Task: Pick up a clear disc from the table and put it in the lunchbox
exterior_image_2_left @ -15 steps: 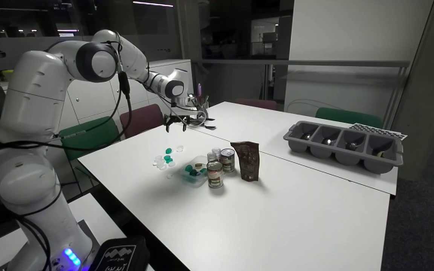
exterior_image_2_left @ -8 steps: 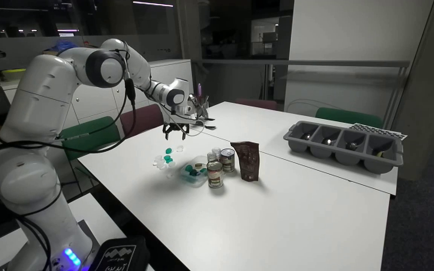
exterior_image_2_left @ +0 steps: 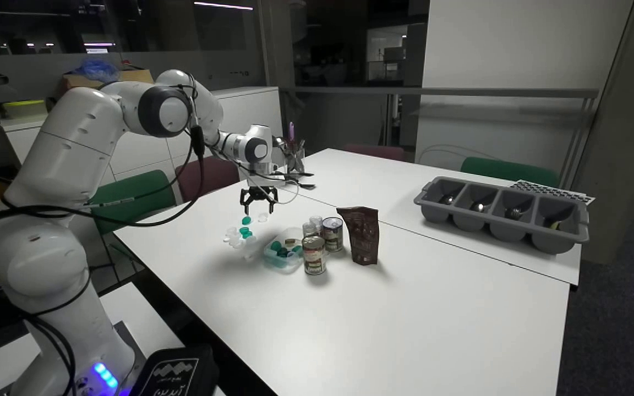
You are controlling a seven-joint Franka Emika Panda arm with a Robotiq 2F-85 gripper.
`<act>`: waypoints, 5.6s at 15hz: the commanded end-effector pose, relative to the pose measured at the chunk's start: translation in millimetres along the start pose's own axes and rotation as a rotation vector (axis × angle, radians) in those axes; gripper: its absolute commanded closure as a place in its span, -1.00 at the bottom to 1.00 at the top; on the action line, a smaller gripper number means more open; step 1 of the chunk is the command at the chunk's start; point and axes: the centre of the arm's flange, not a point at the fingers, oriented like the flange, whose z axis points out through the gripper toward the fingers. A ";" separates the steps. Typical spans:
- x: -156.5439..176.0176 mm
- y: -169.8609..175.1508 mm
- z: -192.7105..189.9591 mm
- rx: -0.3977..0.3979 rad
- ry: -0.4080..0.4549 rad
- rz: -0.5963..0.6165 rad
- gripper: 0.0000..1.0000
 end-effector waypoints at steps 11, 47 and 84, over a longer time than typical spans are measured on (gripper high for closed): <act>55.1 22.9 44.6 -0.046 -0.026 -0.312 -1.00; 90.1 2.6 34.5 -0.139 0.039 -0.397 -1.00; 135.6 49.4 21.9 -0.047 -0.020 -0.962 -1.00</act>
